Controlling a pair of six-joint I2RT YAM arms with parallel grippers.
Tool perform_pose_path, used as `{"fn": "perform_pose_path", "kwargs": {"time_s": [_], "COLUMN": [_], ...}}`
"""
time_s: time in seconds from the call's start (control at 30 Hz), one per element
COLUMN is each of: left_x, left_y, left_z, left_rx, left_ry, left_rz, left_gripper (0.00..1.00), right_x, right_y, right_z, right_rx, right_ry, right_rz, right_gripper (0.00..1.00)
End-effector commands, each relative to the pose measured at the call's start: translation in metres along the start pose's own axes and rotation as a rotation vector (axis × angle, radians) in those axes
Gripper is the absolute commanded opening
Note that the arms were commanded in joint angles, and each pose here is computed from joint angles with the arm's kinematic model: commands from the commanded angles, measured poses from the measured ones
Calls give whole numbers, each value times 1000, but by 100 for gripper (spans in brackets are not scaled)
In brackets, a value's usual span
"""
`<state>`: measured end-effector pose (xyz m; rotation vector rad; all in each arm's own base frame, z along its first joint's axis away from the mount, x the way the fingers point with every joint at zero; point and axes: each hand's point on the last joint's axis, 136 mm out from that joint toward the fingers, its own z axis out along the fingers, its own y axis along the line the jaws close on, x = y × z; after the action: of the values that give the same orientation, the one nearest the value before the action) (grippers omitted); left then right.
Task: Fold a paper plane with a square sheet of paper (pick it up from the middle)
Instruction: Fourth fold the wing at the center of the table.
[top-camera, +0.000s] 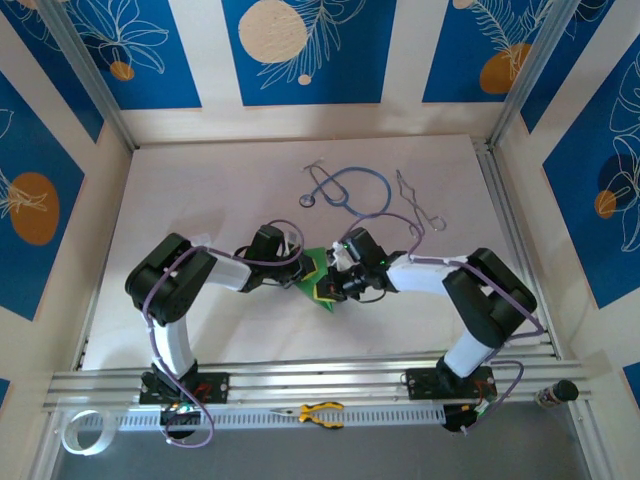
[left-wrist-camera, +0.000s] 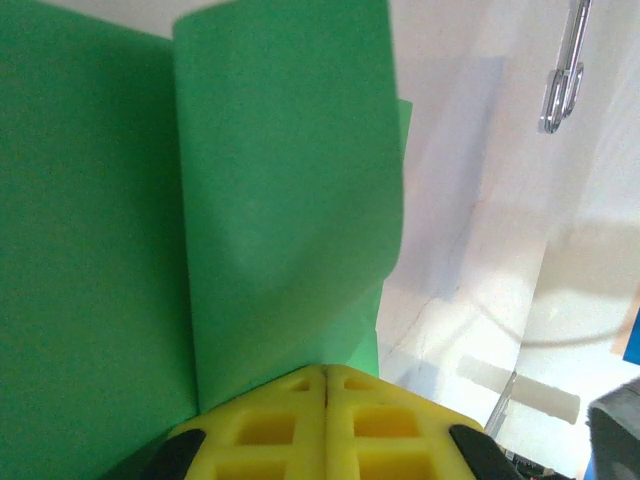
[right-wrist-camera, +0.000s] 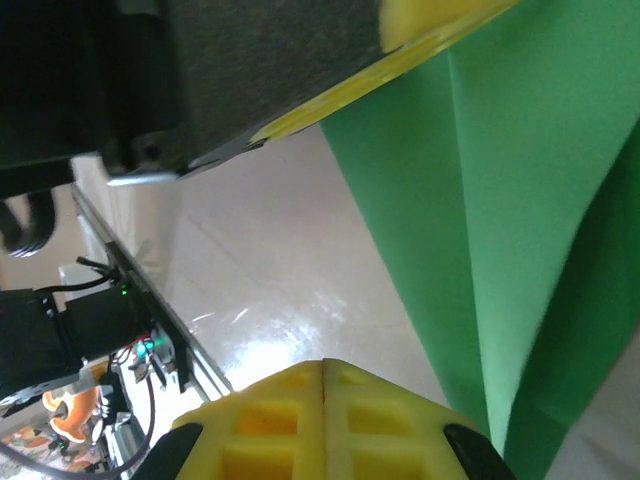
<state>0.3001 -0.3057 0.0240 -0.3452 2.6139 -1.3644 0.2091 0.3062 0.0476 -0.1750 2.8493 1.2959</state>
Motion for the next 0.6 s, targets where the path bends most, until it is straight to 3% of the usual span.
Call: {"fn": "perform_pose_path", "kwargs": {"time_s": [0.0, 0.57], "left_x": [9, 8], "left_y": [22, 22], "left_z": [3, 3], "left_rx": [-67, -67], "left_ry": [20, 17], "left_rz": [-18, -20], "left_gripper": [0, 0], "right_x": [0, 28], "right_y": [-11, -42], "right_z": [6, 10], "right_rx": [50, 16], "right_ry": [6, 25], "right_rz": [35, 94], "right_gripper": [2, 2]}}
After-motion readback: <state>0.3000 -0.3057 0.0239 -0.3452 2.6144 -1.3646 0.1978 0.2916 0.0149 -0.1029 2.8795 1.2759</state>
